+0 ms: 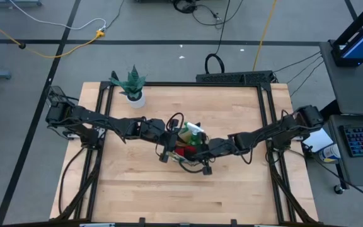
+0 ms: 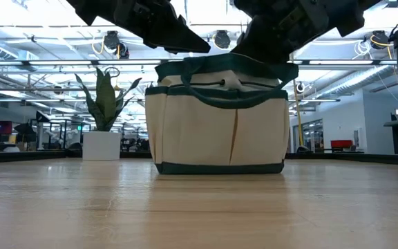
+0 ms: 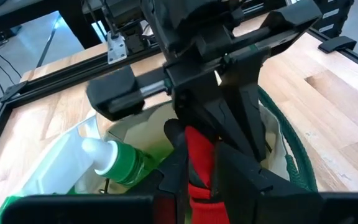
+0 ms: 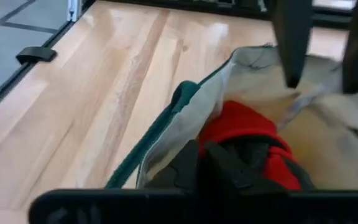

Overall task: Pick & Place Garden tools in Gardening bag
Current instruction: Put the red gloves into the gardening bag, then return to Home Position

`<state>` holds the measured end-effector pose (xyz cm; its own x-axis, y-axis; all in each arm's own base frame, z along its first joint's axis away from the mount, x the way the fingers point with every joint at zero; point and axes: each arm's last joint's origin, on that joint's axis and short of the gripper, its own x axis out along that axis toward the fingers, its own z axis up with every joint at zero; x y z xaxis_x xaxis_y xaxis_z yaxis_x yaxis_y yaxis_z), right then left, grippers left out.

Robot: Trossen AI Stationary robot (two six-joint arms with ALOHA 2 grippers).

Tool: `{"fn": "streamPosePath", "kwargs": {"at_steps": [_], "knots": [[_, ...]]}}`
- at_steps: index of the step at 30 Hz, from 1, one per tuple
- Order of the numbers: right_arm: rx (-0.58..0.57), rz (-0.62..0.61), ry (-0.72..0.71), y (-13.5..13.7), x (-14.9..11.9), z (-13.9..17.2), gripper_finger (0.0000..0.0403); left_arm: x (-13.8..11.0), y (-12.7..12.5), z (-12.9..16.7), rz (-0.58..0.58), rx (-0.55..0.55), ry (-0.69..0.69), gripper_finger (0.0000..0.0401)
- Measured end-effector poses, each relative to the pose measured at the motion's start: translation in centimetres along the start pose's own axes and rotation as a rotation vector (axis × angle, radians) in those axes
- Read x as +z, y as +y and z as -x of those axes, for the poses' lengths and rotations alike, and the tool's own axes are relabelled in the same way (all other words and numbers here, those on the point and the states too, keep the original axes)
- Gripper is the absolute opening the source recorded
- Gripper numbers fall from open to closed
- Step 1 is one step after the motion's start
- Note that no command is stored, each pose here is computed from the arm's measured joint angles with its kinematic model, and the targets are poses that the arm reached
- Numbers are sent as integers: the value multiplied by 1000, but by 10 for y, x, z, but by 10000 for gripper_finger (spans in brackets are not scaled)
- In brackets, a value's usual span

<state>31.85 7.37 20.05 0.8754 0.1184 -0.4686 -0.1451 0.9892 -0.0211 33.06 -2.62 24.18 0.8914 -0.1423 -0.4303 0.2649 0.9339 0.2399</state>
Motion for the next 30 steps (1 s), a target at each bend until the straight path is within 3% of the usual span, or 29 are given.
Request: {"fn": "streamPosePath", "kwargs": {"at_steps": [14, 21, 30], "knots": [[-32, 45, -32, 0, 17, 29, 106, 1, 0, 2, 0, 1, 0, 85], [-14, 27, -90, 3, 32, 58, 104, 9, 2, 15, 5, 33, -16, 85], [-5, 5, -172, 3, 37, 87, 88, 22, 2, 56, 100, 123, 25, 85]]}}
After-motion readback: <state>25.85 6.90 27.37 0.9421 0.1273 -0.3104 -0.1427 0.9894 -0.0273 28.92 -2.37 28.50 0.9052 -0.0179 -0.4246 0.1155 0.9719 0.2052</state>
